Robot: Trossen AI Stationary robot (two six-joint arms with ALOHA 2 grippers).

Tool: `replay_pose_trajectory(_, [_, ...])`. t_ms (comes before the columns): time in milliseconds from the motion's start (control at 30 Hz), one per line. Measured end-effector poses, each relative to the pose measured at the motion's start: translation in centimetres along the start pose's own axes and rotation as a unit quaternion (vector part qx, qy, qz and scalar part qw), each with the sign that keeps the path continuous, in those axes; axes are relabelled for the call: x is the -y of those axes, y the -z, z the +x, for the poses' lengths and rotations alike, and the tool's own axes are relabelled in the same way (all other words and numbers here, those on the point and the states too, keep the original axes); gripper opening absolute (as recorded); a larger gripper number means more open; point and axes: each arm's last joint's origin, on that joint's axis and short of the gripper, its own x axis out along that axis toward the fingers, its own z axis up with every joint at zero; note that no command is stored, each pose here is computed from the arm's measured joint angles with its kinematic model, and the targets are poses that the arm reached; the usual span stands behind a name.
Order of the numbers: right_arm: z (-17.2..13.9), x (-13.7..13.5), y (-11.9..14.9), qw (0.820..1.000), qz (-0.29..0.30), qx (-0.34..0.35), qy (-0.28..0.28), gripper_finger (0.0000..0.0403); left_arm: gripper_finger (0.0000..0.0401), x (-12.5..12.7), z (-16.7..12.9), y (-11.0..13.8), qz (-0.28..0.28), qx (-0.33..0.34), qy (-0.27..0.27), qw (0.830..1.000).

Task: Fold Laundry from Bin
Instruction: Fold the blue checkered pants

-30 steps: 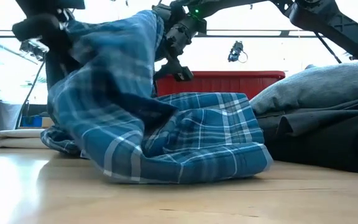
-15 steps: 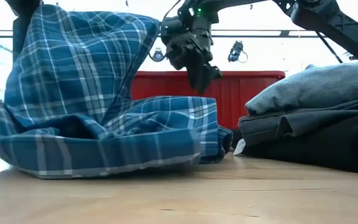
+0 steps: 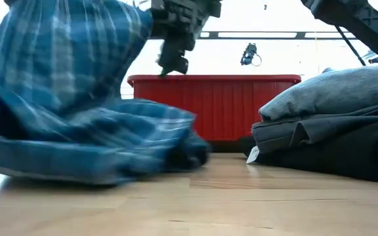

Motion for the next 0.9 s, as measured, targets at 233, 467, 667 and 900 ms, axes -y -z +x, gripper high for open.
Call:
replay_pose_trajectory(233, [0.6, -1.8, -2.8, 0.990, -0.057, 0.119, 0.046, 0.0185, 0.0000, -0.9, -4.2, -3.6, -0.019, 0.142, 0.092, 0.985])
replay_pose_trajectory(467, [0.1, -2.1, -4.5, 0.977, -0.061, 0.206, 0.011, 0.0185, 0.0004, -0.5, -6.1, -5.2, 0.014, 0.170, 0.177, 0.969])
replay_pose_trajectory(667, [-1.2, -0.5, -5.3, 0.964, -0.046, 0.263, -0.007, 0.0185, 0.0005, -1.2, -7.7, -6.0, 0.001, 0.182, 0.206, 0.962])
replay_pose_trajectory(900, [-6.2, -0.1, -7.2, 0.907, -0.060, 0.394, -0.134, 0.0185, 0.0005, -2.4, -10.7, -7.9, -0.020, 0.244, 0.262, 0.934])
